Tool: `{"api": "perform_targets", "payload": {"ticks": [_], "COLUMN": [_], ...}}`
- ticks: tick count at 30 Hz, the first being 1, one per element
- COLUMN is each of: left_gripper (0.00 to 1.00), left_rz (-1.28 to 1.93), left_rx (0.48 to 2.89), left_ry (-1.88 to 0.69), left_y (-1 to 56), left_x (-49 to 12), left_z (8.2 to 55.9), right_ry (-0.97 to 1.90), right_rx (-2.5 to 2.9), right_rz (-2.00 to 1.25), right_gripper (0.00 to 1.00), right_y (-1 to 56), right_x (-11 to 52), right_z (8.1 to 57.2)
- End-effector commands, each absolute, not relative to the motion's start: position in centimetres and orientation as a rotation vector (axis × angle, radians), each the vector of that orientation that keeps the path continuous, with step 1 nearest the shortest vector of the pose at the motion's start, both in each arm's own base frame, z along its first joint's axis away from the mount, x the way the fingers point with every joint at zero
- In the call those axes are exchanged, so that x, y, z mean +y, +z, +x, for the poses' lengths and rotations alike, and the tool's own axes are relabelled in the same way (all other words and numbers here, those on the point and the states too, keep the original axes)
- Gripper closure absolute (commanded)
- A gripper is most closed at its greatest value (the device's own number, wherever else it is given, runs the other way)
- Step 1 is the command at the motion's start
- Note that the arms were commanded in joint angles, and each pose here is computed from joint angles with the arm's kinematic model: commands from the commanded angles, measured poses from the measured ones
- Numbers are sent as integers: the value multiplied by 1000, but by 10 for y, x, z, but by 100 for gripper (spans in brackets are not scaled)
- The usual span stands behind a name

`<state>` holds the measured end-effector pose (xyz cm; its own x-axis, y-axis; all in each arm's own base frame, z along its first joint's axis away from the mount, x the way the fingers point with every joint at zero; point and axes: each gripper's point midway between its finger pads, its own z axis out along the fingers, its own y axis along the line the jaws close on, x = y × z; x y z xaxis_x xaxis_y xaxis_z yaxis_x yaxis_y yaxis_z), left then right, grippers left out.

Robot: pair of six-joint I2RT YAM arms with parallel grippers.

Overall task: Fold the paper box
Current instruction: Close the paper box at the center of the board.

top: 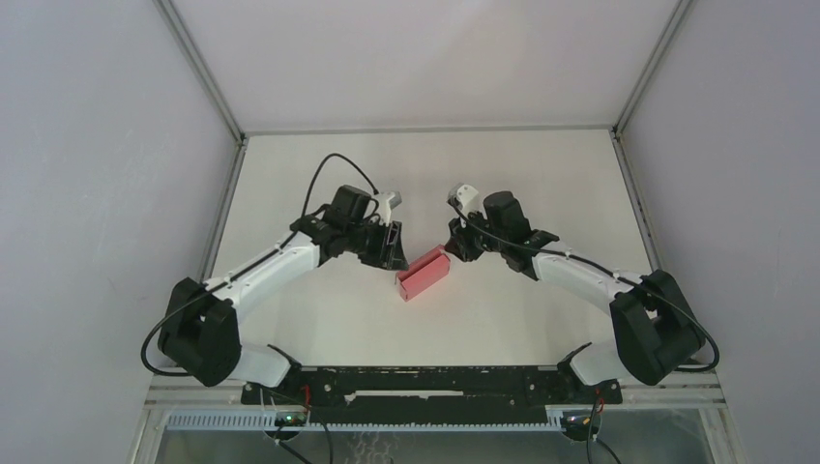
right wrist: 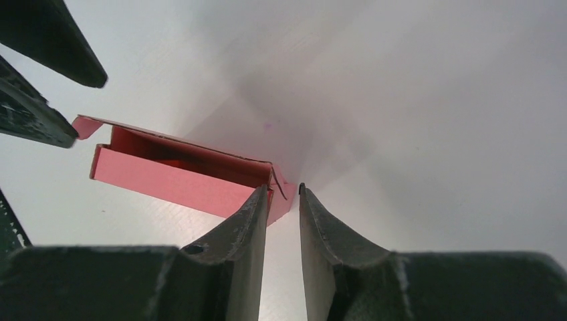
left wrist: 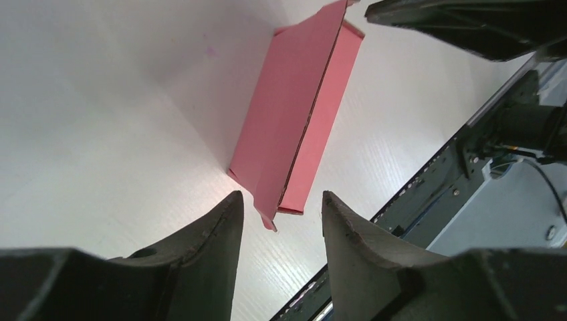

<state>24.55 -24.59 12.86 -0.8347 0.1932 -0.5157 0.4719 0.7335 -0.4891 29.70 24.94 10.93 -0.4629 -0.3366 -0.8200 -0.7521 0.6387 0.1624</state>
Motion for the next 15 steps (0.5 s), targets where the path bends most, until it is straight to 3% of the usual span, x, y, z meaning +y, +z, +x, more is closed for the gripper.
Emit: {"api": "perform_targets", "payload": {"ticks": [1,6,15], "left_gripper": [48,48,50], "left_rz": [596,606,364], "left_rx": [2508,2483,2356], "left_ry": [-791,-785,-659], "left_y": [127,137,195], "left_x": [-245,-247,-218], "left_z": [245,247,253], "right_ry": [719,722,667], "right_rx": [1964,1962,1913], "right_rz": [-883,-869,-897], "right_gripper": [68,67,54], "right_y": [131,137,174], "right_x": [260,258,255], "right_z": [302,299,295]}}
